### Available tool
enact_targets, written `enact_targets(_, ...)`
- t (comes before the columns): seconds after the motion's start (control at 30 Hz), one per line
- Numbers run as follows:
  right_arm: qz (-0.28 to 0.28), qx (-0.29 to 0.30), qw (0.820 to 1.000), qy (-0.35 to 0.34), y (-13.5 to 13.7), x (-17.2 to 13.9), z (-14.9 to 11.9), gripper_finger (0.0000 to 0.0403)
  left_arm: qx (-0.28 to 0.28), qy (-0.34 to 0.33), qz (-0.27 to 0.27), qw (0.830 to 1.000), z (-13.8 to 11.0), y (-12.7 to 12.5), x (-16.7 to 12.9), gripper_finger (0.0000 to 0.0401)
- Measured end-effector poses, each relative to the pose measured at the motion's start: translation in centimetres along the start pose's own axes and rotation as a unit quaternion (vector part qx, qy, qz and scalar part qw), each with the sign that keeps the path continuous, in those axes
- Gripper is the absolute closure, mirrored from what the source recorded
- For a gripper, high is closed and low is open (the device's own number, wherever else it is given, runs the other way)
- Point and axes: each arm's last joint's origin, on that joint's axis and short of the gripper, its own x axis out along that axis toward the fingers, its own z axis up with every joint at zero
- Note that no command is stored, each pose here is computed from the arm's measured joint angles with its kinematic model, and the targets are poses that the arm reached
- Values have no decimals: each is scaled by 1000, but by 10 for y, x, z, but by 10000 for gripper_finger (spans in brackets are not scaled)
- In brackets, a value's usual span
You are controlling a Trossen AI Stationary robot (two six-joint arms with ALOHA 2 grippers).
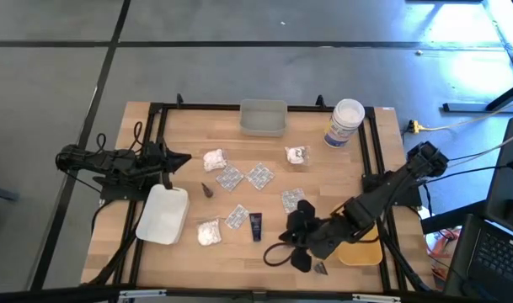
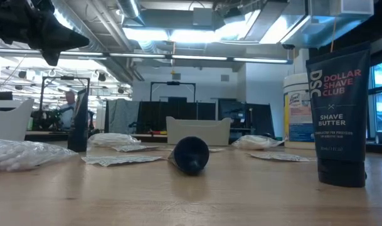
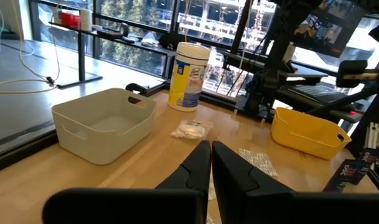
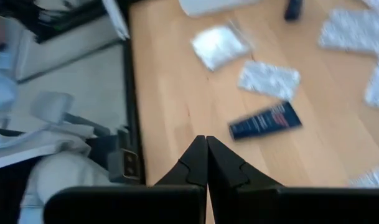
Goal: Pick & Place Travel size toiletries
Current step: Put the shave cream into the gray bin
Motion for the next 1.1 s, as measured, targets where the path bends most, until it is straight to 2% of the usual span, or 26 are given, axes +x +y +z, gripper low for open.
enact_targets(0.23, -85, 69, 992, 60, -2, 0, -1, 401, -1, 0, -2, 1000, 0, 0, 0, 390)
enact_targets(0.53, -152, 155, 965, 146, -3, 13, -14, 401, 0, 0, -2, 1000, 0, 0, 0, 390)
enact_targets(0.73, -153, 181, 953, 187, 1, 25, -23, 401, 0, 0, -2, 1000, 0, 0, 0, 388)
enact_targets(1.1, -146, 225, 942, 202, 2, 26, -20, 401, 0, 0, -2, 1000, 0, 0, 0, 389)
